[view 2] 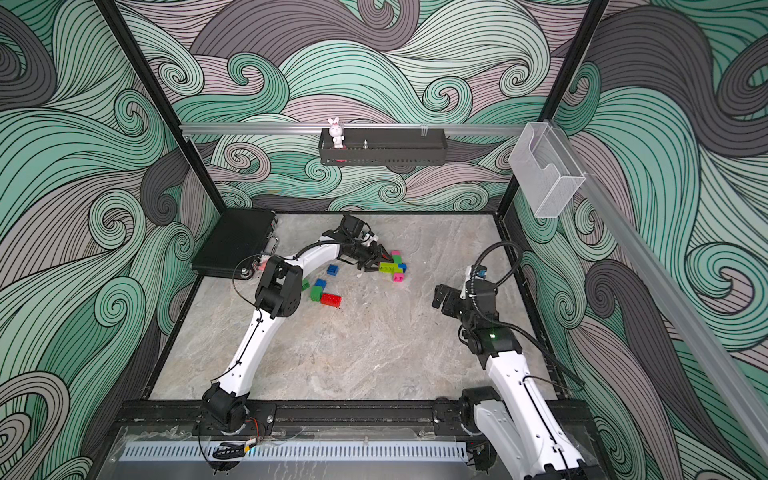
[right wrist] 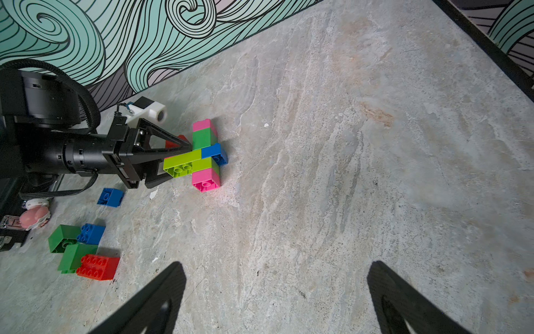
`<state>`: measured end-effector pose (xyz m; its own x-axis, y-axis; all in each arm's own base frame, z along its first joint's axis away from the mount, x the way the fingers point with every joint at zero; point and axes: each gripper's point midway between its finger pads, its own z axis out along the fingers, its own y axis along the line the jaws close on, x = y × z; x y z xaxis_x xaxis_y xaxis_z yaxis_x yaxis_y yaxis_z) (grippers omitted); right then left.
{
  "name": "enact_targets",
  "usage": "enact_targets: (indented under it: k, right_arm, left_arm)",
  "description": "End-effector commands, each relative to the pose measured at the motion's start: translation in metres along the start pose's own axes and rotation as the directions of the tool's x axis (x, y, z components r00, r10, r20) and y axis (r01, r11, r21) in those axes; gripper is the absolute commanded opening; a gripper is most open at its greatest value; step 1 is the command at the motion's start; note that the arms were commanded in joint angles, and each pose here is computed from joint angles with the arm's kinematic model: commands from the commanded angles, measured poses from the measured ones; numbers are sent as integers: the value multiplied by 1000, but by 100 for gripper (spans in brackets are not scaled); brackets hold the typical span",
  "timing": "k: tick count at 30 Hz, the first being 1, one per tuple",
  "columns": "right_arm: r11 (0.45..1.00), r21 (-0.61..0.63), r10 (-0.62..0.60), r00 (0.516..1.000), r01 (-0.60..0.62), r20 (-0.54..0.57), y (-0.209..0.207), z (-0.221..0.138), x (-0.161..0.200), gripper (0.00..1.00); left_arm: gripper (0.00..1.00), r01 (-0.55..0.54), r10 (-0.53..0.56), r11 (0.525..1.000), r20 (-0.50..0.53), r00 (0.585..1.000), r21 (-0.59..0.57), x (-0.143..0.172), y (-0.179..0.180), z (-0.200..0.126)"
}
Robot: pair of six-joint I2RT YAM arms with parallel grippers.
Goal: Assemble the number 4 with lego
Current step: Place the lego brick at the center of the board.
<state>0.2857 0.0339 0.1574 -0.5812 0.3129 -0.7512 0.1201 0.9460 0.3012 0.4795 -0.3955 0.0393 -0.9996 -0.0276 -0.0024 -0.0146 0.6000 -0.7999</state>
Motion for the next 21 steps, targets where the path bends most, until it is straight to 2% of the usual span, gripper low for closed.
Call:
enact_targets:
  k: [1,7,9,11,14,16,17,21]
  right_arm:
    - [997,70,9,1000,-8,-8,-12,-1,0,99]
    - [994,100,44,992,-32,-117,-12,4,8,99]
    - [998,65,32,989,-23,-144,-5,8,10,99]
    - [1000,-20,2,988,-5,-152,10,12,10,99]
    - [991,-130,-7,991,-11,-136,28,17,10,99]
    - [987,-156,13,990,-35,-140,32,21,11,99]
    - [984,-167,30,989,-55,-144,35,23,11,97]
    - [963,-259,26,982,-74,-186,54,29,16,95]
  left_arm:
    - [60,-22,32,990,72,997,-138,-6,9,-22]
    - [67,-50,76,968,97,992,-245,-4,15,-41]
    - [72,-78,120,948,119,986,-307,-2,16,-55]
    - [79,-108,179,918,156,971,-382,-2,18,-74]
    - [88,-145,294,850,227,928,-506,-4,17,-112]
    - [91,-142,360,789,262,895,-597,-4,22,-139]
    - [98,-140,397,751,273,876,-645,-4,24,-154]
    - [99,-83,511,612,313,801,-786,-5,35,-202]
